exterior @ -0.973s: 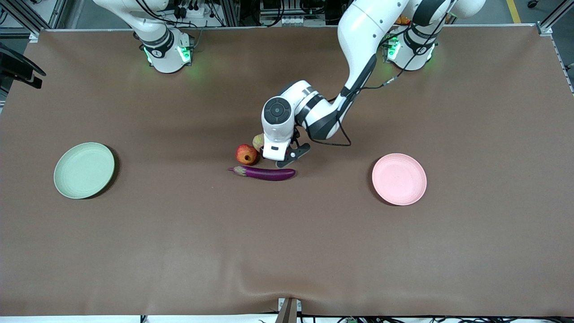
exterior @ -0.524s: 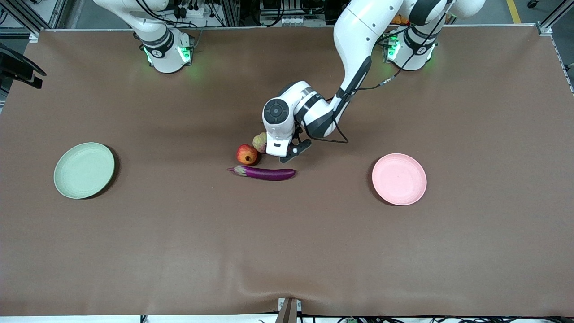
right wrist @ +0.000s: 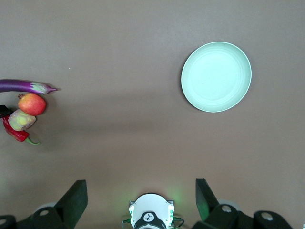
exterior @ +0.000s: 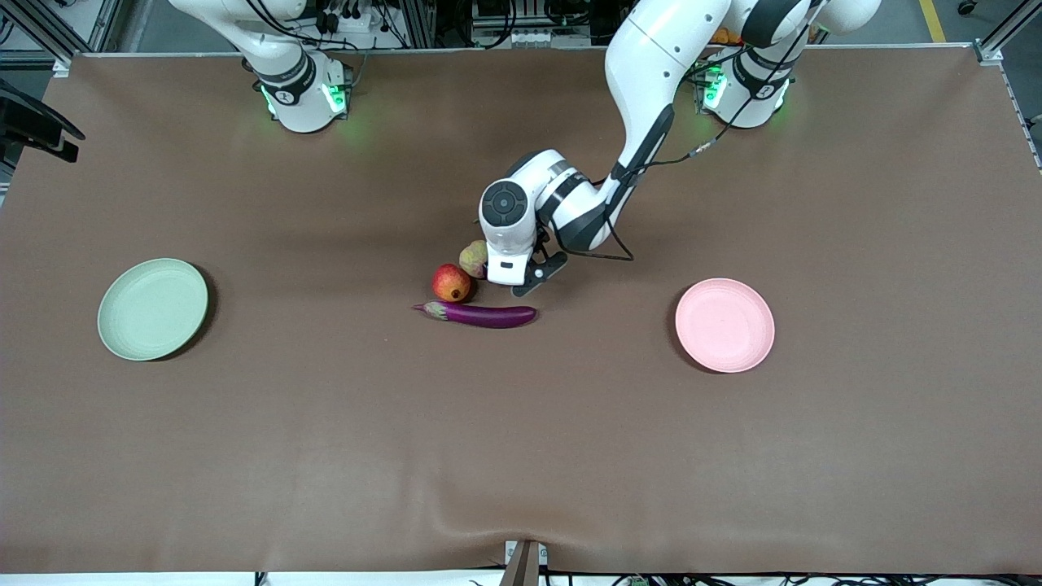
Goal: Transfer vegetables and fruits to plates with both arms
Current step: 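Lower the left gripper and grasp the red chili pepper, then carry the pepper to the pink plate while the right gripper starts moving, then release the pepper onto the pink plate while the right gripper reaches the apple, then grasp the red apple with the right gripper while the left gripper returns, then carry the apple to the green plate while the left gripper reaches the eggplant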
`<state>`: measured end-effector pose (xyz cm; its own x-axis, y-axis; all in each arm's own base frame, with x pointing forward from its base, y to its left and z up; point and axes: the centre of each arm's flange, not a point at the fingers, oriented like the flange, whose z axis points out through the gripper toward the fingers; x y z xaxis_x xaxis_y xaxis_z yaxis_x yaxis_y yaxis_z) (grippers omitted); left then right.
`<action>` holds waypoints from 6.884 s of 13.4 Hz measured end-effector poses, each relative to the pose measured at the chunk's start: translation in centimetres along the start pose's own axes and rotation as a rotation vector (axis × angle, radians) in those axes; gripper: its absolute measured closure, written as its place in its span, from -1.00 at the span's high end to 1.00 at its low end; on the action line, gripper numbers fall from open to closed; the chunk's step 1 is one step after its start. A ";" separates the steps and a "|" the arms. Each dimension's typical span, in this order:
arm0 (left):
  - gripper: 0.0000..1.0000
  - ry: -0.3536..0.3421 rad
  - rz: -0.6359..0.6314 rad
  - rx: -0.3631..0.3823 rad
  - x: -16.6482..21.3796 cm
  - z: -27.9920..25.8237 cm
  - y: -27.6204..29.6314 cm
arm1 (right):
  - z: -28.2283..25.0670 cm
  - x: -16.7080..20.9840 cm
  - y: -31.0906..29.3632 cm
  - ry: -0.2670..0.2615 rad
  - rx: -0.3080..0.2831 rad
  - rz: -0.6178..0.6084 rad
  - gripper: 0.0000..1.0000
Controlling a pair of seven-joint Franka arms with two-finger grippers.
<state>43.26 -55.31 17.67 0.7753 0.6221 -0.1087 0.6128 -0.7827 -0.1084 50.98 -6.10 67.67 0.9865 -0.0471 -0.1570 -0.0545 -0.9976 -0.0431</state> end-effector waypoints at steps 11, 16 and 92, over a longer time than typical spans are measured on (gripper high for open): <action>-0.45 -0.001 -0.011 0.042 1.5 -5.0 -0.3 | 0.2 0.2 0.0 -0.004 0.000 0.000 1.00; -0.45 -0.017 0.098 0.035 10.1 -17.8 -4.0 | 2.9 2.4 0.0 -0.063 0.002 -0.003 1.00; 1.00 0.029 -0.736 -0.236 8.3 -7.9 3.6 | 36.9 14.7 3.6 -0.376 -0.067 0.141 0.73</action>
<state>53.09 -53.11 24.16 0.1572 0.9855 -0.0638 0.9857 -0.1526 0.0714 59.55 -8.44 28.81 0.8442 -0.1741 -0.5069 -0.1628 -0.9844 0.0668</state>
